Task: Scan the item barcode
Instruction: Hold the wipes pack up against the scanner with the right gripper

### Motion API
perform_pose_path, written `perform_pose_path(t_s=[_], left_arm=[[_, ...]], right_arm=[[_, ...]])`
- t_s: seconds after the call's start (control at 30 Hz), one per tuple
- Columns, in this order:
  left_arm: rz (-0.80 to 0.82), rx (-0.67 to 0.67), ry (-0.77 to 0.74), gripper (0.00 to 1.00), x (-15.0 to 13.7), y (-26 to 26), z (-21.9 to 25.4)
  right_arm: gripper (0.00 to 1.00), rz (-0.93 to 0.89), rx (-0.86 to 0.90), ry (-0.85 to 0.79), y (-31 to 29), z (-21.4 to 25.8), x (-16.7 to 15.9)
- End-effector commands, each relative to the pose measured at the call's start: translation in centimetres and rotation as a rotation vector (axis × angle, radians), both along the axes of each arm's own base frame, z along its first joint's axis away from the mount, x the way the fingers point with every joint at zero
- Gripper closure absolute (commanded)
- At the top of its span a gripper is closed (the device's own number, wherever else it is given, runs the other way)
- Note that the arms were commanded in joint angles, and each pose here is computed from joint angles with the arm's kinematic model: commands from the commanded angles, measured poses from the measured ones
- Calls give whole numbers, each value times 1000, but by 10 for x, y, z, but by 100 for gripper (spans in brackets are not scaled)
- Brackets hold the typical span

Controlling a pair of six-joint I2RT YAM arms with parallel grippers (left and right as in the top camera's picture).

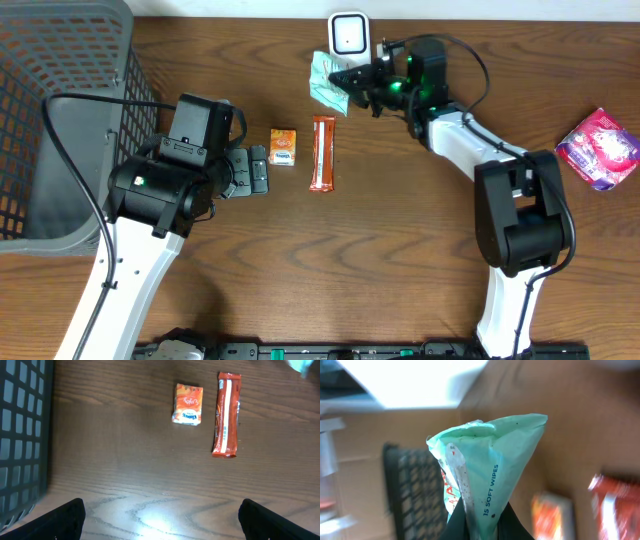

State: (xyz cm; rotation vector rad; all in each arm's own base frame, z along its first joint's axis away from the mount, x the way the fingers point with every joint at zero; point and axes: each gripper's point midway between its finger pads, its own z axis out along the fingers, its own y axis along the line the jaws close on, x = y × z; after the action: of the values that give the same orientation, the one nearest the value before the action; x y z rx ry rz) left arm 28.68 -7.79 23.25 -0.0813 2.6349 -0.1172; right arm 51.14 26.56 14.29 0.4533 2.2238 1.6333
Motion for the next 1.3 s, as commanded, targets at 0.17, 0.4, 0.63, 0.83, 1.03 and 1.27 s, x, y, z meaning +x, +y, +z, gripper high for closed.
perform_pose_path(t_s=[0.17, 0.4, 0.63, 0.83, 1.03, 1.27], left_arm=[[5, 11, 2, 2, 1, 3, -1], [5, 11, 2, 2, 1, 3, -1], [5, 11, 2, 2, 1, 3, -1], [5, 11, 2, 2, 1, 3, -1], [5, 11, 2, 2, 1, 3, -1], [5, 11, 2, 2, 1, 3, -1]], right_arm=[[99, -442, -260, -342, -50, 32, 64], [99, -643, -300, -403, -73, 50, 81], [99, -642, -293, -411, -66, 47, 100], [99, -610, -298, -394, -55, 37, 120], [99, -581, -341, -344, -52, 15, 123], [99, -554, -359, -345, -51, 11, 122]])
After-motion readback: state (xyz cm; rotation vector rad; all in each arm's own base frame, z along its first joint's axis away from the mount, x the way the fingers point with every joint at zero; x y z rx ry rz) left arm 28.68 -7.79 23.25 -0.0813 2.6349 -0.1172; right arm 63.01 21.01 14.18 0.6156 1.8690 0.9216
